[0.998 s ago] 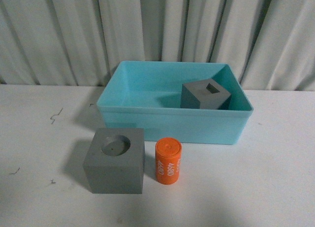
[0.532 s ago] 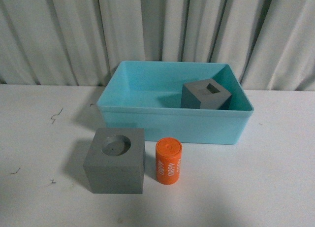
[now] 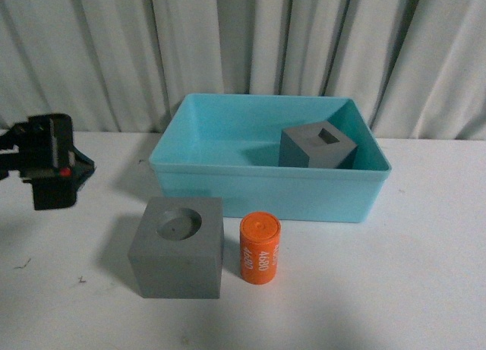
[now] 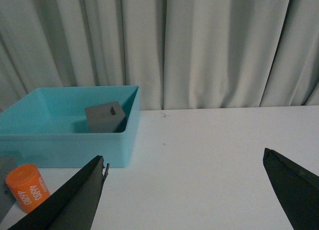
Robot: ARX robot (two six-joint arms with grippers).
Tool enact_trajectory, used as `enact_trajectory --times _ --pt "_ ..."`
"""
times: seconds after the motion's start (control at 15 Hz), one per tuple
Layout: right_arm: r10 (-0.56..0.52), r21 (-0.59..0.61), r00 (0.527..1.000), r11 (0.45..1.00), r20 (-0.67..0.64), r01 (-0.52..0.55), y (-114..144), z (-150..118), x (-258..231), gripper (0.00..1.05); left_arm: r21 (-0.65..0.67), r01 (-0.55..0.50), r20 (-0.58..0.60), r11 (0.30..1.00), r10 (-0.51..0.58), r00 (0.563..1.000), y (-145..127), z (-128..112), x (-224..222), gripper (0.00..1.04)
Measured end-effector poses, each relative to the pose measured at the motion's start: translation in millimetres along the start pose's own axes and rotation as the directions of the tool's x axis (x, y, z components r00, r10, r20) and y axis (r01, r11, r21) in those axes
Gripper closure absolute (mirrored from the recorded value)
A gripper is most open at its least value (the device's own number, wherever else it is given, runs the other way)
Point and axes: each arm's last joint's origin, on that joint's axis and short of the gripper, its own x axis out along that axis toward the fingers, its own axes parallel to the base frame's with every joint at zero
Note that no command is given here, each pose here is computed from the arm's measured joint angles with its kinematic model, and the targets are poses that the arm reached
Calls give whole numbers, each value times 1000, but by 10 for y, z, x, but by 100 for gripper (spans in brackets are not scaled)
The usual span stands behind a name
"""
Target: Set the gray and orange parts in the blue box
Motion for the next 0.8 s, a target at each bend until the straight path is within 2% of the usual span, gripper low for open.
enact_trajectory --times 0.4,0.53,0.8 --pt "0 0 1000 1000 0 0 0 0 0 6 88 8 -65 996 -2 998 -196 -275 384 7" --pt "0 0 1000 1000 0 0 0 0 0 6 118 32 -61 992 -25 998 -358 -303 463 7" --pt "0 0 1000 1000 1 0 0 1 0 6 131 38 -62 991 -30 998 -425 -320 509 7"
